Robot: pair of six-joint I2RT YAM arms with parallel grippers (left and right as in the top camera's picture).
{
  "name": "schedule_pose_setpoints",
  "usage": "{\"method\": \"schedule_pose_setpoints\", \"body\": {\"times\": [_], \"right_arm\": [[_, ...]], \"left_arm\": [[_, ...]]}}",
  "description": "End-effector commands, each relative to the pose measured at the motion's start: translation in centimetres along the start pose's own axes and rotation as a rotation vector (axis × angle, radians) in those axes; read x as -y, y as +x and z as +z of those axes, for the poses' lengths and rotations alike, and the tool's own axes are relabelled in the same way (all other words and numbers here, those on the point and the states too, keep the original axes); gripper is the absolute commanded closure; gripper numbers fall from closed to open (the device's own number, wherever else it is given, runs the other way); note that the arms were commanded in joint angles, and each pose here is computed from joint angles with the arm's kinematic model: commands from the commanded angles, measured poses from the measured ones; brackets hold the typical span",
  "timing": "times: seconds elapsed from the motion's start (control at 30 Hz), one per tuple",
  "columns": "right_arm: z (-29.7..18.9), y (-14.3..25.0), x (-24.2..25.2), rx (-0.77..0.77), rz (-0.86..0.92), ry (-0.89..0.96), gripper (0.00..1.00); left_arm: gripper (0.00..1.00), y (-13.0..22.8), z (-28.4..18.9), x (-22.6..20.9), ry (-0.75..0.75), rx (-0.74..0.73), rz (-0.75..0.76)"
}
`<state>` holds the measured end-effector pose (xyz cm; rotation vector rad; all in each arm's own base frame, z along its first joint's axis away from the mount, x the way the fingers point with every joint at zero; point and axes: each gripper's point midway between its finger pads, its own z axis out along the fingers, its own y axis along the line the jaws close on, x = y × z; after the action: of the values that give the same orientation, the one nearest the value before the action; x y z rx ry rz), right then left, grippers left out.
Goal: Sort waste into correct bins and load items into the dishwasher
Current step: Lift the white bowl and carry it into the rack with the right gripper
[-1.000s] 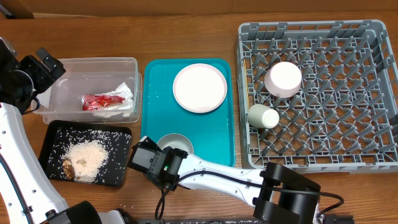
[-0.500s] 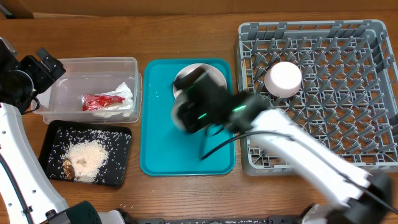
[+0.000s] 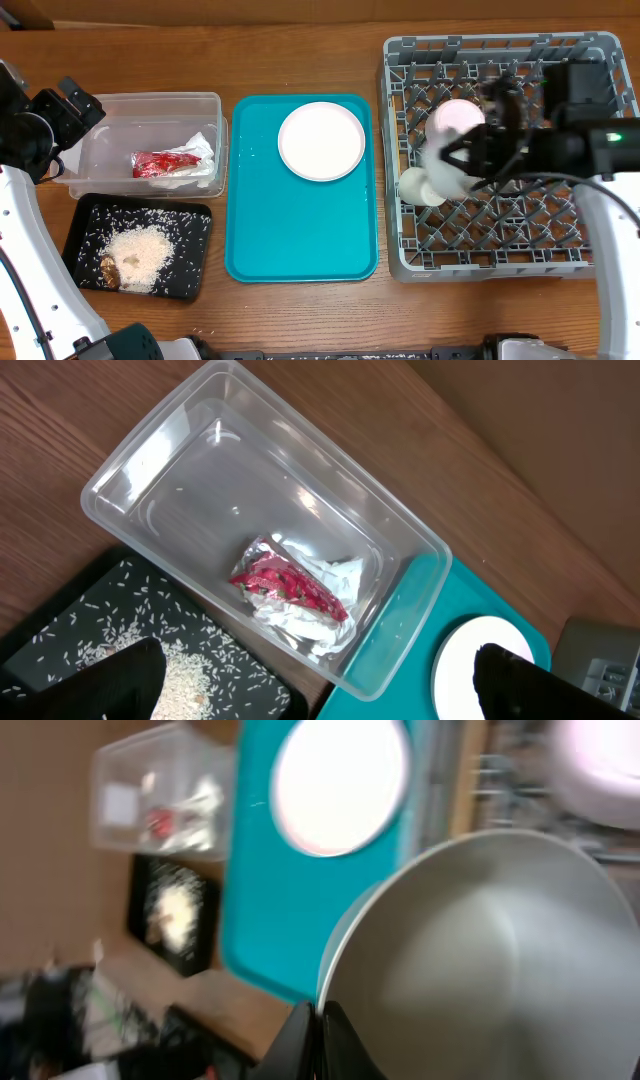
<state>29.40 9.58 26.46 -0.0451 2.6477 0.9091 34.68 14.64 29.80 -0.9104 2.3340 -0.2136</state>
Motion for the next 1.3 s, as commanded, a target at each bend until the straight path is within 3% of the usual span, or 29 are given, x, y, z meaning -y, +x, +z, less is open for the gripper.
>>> {"method": "schedule_pose_setpoints", "body": {"times": [0.0,0.27,0.4,0.67,1.0,1.27], "right_arm": [[-0.7,0.4,1.7,0.010,-0.089,0.040,0.96],[-1.2,3.0,-2.8,-0.036,-0.289,-0.259,0.96],[-3.5,2.8,-3.9,0.058,-0.349,-0.409,0.96],[-5.4,0.7,2.0,0.195,-0.199,-0.332,0.96],[-3.1,0.3,8.1,0.288,0.113,-0.520,0.96],[-2.0,0.7,10.3,0.332,0.201,-0.573,0.96]], "left_arm": [[0.00,-0.1,-0.1,0.2,0.006,0.003,-0.007],[0.00,-0.1,-0.1,0.2,0.006,0.003,-0.007],[0.00,-0.1,-0.1,0.2,0.006,0.003,-0.007],[0.00,-0.1,-0.1,0.2,0.006,0.003,-0.007],[0.00,-0.1,-0.1,0.2,0.006,0.003,-0.007],[0.00,-0.1,-0.1,0.2,0.006,0.003,-0.007]]}}
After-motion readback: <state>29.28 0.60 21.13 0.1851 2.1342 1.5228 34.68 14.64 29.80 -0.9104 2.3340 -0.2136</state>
